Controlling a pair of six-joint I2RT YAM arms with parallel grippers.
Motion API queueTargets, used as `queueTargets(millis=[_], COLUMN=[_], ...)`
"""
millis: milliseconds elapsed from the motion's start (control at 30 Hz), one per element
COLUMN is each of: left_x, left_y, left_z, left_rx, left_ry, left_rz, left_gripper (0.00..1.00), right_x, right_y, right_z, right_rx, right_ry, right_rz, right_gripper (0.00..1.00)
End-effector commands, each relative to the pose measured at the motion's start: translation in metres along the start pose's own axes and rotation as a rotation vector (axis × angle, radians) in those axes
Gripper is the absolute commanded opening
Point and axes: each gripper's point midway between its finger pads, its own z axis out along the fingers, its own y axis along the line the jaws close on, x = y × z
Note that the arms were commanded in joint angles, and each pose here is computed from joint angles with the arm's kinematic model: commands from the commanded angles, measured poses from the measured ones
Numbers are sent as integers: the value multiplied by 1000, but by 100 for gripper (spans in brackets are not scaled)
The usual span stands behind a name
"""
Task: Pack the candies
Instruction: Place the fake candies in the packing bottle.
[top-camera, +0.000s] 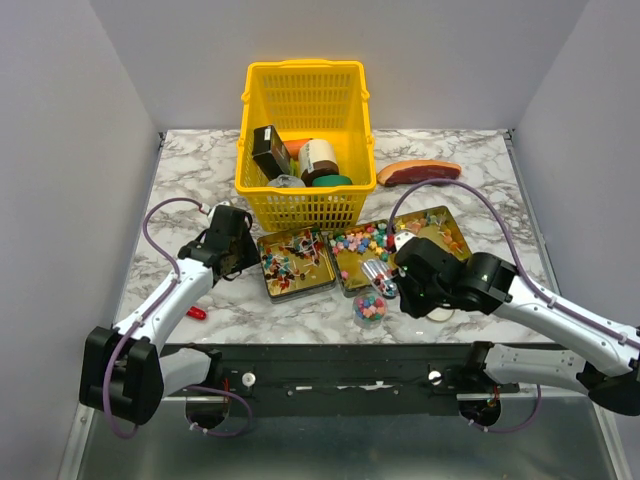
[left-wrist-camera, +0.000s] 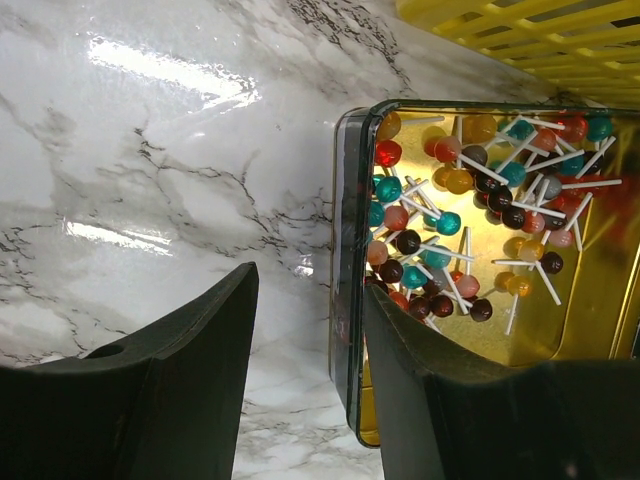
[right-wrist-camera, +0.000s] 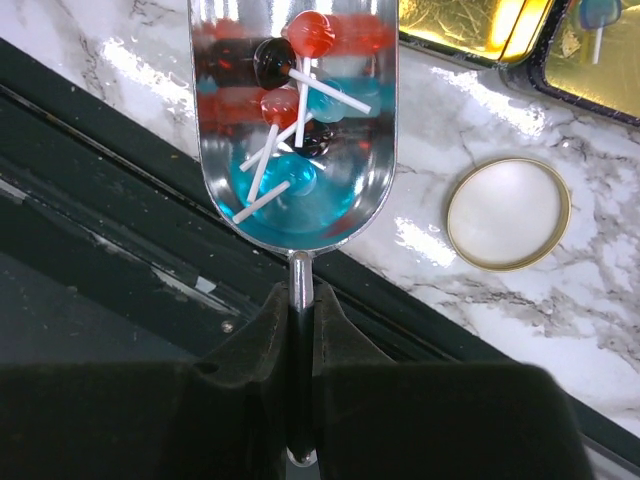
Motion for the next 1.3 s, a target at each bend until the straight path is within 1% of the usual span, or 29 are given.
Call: queueTargets(millis=[0,333,467,567,600,667,767,900,1167,1267], left_x=[-5,-4,-5,-5,-5,-5,-5,-6,-6,-6], left_y=[-5,-3,-3,-4,-4,-4,-3,-4,-5,-5], left_z=[2,3,3,3,3,3,2,1,1,1], left_rx=[15,9,9,12,13,13,13,16,20,22], left_ry=[-7,-7,-9,-9,-6,-8,-11,-15,-12,-13], left_rz=[-2,-3,-3,-4,-5,-5,-4,-6,-5,-6], left_gripper=[57,57,57,57,57,57,57,57,57,57], right_x=[20,51,67,70,67,70,75,71,86,87], right_y=[9,15,15,13,14,21,24,24,21,21], right_z=[-1,-8,-10,-15,-17,-19,-19,-24,-25,-28], right_rx=[-29,-52,-54,-27,-30,-70,-73,-61,-43,-50], right_ry=[83,203,292,345,341,375,426,435,508,505], right_rz=[41,59,32,21,22,22,20,20,32,39], right_gripper=[1,1,1,1,1,1,1,1,1,1])
